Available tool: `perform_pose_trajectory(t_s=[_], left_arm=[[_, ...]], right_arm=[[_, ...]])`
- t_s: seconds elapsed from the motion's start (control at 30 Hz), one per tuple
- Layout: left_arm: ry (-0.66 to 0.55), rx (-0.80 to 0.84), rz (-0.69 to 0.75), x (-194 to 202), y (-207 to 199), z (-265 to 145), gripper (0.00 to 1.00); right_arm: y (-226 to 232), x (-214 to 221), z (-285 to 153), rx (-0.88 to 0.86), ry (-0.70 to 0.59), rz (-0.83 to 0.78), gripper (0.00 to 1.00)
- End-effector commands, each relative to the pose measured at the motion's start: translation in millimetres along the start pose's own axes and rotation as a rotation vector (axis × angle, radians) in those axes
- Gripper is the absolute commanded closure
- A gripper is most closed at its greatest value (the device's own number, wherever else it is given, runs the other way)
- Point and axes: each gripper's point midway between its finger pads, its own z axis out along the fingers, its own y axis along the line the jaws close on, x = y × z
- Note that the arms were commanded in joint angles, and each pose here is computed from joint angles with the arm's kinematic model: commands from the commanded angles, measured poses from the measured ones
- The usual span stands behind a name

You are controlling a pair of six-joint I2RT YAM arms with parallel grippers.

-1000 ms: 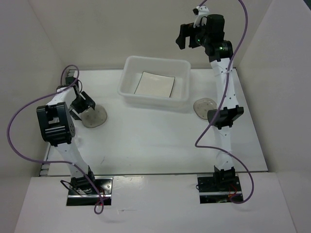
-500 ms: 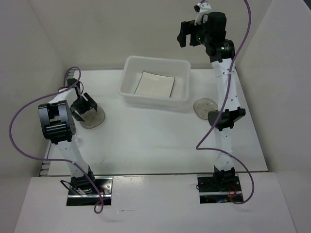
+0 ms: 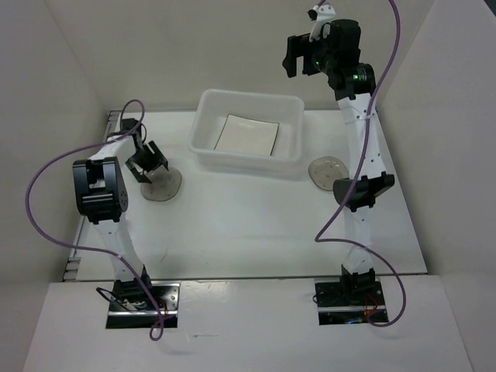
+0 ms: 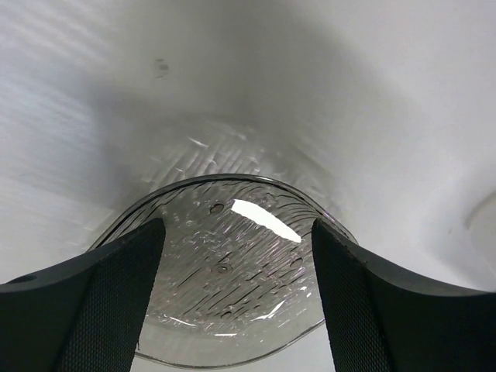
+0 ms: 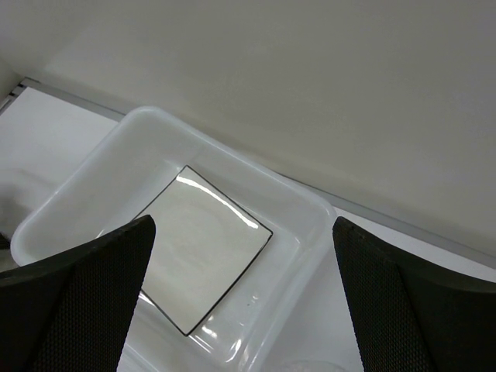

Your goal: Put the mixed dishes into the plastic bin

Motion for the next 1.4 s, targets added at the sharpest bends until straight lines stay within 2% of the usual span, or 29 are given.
perform_pose_trajectory(t_s=[0.0,0.2,0.4,0.57,0.77,0.83,1.13,1.37], left_arm=[[0.072,0.035,0.03,18.4,-18.8,22.4,0.17],[0.082,0.06,0.062,20.8,-48.1,21.7,0.17],[-0.094,0.068,0.084,-24.5,-64.7,-42.1,0.16],[-0.15,-0.024,0.14,-36.7,-39.6,-64.8,0.11],[-0.061,-0.105,0.199,-15.1,-5.6,-37.6,0.1],[-0.065,-0.122,0.206,-17.8,1.6,-31.9,0.08],[-0.111,-0.035,0.305,-28.3,-11.9,-11.7,0.08],[-0.046,0.061,0.318,-13.5,-23.2,18.3,0.08]], right_arm=[[3.7,-35.7,-35.5,0.027,-0.073,-0.036,0.0],[-0.2,-41.0,-42.9,0.055,-0.082,-0.046,0.0],[-3.1,-39.6,-46.5,0.073,-0.071,-0.053,0.0],[-3.1,-39.6,-46.5,0.073,-0.071,-0.053,0.0],[-3.1,-39.6,-46.5,0.073,-0.071,-0.053,0.0],[-1.5,-39.6,-46.4,0.064,-0.072,-0.053,0.0],[-1.6,-34.1,-44.9,0.062,-0.054,-0.051,0.0],[-4.7,-34.8,-49.5,0.082,-0.051,-0.059,0.0]])
